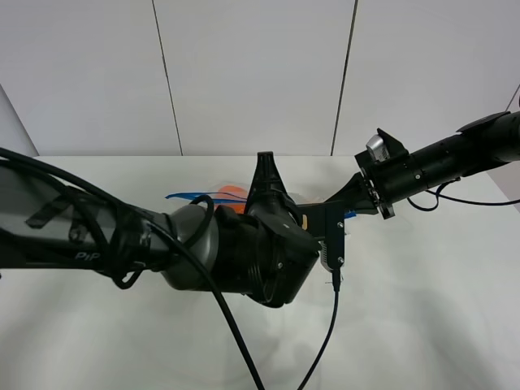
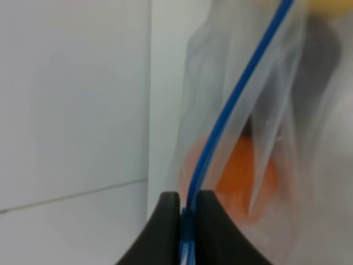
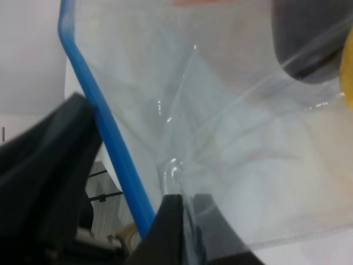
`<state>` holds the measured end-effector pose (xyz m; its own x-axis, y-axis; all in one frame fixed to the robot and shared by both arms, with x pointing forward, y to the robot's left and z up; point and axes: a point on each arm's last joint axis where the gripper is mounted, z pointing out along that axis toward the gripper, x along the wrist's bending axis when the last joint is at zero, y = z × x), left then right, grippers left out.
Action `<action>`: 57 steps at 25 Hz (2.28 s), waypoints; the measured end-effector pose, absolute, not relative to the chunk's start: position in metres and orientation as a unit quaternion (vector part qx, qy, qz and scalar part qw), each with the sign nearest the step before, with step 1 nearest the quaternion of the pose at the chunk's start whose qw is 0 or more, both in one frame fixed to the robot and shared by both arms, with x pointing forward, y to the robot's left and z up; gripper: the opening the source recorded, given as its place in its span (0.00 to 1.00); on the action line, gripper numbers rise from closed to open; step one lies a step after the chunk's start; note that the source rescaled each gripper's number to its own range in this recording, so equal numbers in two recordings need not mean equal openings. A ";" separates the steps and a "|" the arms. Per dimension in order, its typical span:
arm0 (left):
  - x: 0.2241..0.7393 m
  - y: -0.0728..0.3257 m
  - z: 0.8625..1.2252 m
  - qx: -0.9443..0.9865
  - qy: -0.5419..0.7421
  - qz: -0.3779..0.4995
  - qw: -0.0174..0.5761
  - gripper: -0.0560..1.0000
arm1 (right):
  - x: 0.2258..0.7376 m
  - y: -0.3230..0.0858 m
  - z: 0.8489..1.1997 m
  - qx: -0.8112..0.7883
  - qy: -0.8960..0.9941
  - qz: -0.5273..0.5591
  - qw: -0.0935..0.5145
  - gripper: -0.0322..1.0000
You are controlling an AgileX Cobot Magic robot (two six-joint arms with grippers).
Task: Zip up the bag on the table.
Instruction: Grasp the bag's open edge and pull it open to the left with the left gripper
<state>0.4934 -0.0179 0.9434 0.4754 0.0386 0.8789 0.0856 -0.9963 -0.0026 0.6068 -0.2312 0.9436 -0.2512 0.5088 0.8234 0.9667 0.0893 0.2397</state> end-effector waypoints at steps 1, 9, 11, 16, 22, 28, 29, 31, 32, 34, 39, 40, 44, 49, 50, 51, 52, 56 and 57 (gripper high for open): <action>0.497 -0.015 0.943 -0.858 -0.041 -0.511 0.028 0.05 | 0.607 -0.231 0.944 -0.542 -0.680 -0.403 0.285 0.03; 0.514 0.001 0.943 -0.858 -0.071 -0.506 0.046 0.05 | 0.608 -0.231 0.944 -0.543 -0.680 -0.404 0.282 0.03; 0.517 0.005 0.943 -0.858 -0.076 -0.505 0.050 0.05 | 0.608 -0.231 0.944 -0.544 -0.679 -0.405 0.282 0.03; 0.526 0.013 0.943 -0.857 -0.089 -0.504 0.057 0.05 | 0.608 -0.231 0.944 -0.544 -0.679 -0.405 0.282 0.03; 0.538 0.026 0.943 -0.855 -0.108 -0.502 0.068 0.05 | 0.608 -0.231 0.944 -0.545 -0.677 -0.407 0.282 0.03; 0.544 0.032 0.943 -0.854 -0.117 -0.501 0.073 0.05 | 0.608 -0.231 0.944 -0.545 -0.677 -0.407 0.282 0.03; 0.545 0.034 0.943 -0.854 -0.119 -0.501 0.074 0.05 | 0.608 -0.231 0.944 -0.545 -0.677 -0.407 0.282 0.03; 0.547 0.036 0.943 -0.853 -0.123 -0.501 0.077 0.05 | 0.608 -0.231 0.944 -0.545 -0.677 -0.407 0.282 0.03; 0.548 0.037 0.943 -0.853 -0.124 -0.501 0.077 0.05 | 0.608 -0.231 0.944 -0.545 -0.677 -0.407 0.282 0.03; 0.550 0.040 0.943 -0.853 -0.128 -0.501 0.079 0.05 | 0.608 -0.231 0.944 -0.545 -0.677 -0.407 0.282 0.03; 0.556 0.046 0.942 -0.852 -0.136 -0.498 0.082 0.05 | 0.608 -0.231 0.944 -0.545 -0.677 -0.407 0.282 0.03; 0.557 0.048 0.942 -0.852 -0.137 -0.498 0.083 0.05 | 0.608 -0.231 0.944 -0.545 -0.677 -0.407 0.282 0.03; 0.563 0.055 0.942 -0.851 -0.147 -0.497 0.088 0.05 | 0.608 -0.231 0.944 -0.545 -0.676 -0.408 0.282 0.03; 0.568 0.061 0.942 -0.850 -0.155 -0.495 0.091 0.05 | 0.608 -0.231 0.945 -0.545 -0.676 -0.408 0.282 0.03; 0.568 0.062 0.942 -0.850 -0.155 -0.495 0.090 0.05 | 0.608 -0.231 0.945 -0.545 -0.676 -0.408 0.282 0.03; 0.569 0.063 0.942 -0.850 -0.157 -0.494 0.091 0.05 | 0.608 -0.231 0.945 -0.545 -0.676 -0.408 0.282 0.03; 0.570 0.064 0.942 -0.850 -0.158 -0.494 0.091 0.05 | 0.608 -0.231 0.945 -0.545 -0.676 -0.408 0.282 0.03; 0.574 0.069 0.941 -0.850 -0.163 -0.492 0.092 0.05 | 0.608 -0.231 0.945 -0.545 -0.676 -0.408 0.282 0.03; 0.574 0.069 0.941 -0.850 -0.164 -0.492 0.093 0.05 | 0.608 -0.231 0.945 -0.545 -0.676 -0.408 0.282 0.03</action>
